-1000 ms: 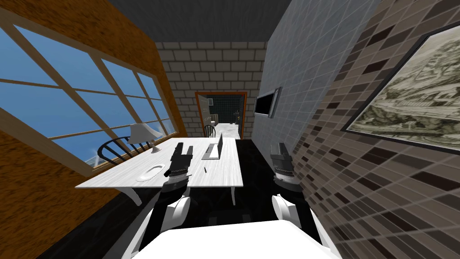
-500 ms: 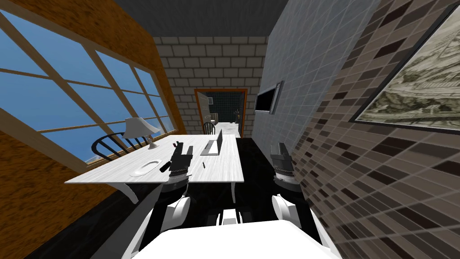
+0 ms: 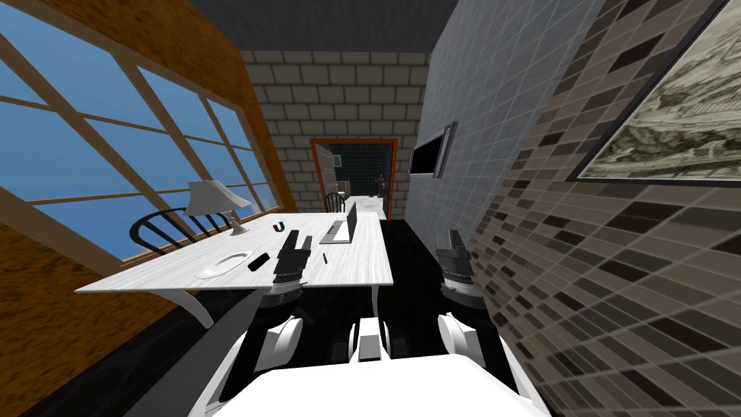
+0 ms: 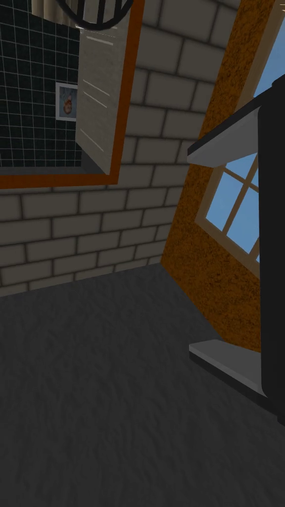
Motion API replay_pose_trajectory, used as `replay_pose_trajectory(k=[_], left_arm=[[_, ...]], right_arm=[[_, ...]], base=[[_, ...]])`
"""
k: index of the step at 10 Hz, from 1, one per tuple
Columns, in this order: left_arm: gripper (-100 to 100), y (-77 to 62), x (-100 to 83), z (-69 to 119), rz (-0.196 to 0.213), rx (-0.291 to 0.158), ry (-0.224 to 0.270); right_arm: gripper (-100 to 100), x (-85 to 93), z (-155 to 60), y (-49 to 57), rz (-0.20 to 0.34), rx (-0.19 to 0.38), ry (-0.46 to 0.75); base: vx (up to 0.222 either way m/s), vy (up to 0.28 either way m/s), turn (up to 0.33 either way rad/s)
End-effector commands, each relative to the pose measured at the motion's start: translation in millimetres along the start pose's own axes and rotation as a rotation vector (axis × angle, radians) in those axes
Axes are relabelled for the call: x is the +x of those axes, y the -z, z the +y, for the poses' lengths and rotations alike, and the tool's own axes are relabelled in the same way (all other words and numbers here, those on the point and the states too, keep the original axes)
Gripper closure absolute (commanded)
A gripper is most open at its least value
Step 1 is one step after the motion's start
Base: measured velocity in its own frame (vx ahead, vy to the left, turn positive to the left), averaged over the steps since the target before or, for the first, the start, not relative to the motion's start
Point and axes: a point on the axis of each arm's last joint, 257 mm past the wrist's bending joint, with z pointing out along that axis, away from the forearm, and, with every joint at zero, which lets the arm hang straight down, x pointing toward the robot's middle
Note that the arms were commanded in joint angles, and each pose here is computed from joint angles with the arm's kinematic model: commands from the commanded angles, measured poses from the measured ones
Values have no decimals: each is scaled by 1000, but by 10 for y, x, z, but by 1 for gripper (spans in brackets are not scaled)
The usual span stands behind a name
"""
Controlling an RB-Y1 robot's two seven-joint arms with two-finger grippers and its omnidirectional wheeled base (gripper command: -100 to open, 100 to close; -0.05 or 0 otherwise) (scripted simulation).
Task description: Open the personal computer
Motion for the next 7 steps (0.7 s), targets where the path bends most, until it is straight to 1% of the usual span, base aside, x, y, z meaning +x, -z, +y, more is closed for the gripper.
replay_pose_trajectory(k=[1,4,7], left_arm=[[-100,-15,-48,190,43,-42,-44],[-100,-45,-197,466,68,-104,-102],[-100,-92,-453,761,70,-174,-165]], right_arm=[[0,0,0,0,0,0,0],[0,0,0,0,0,0,0],[0,0,0,0,0,0,0]], base=[[-27,3,-69],[-31,12,-99],[-42,16,-132]])
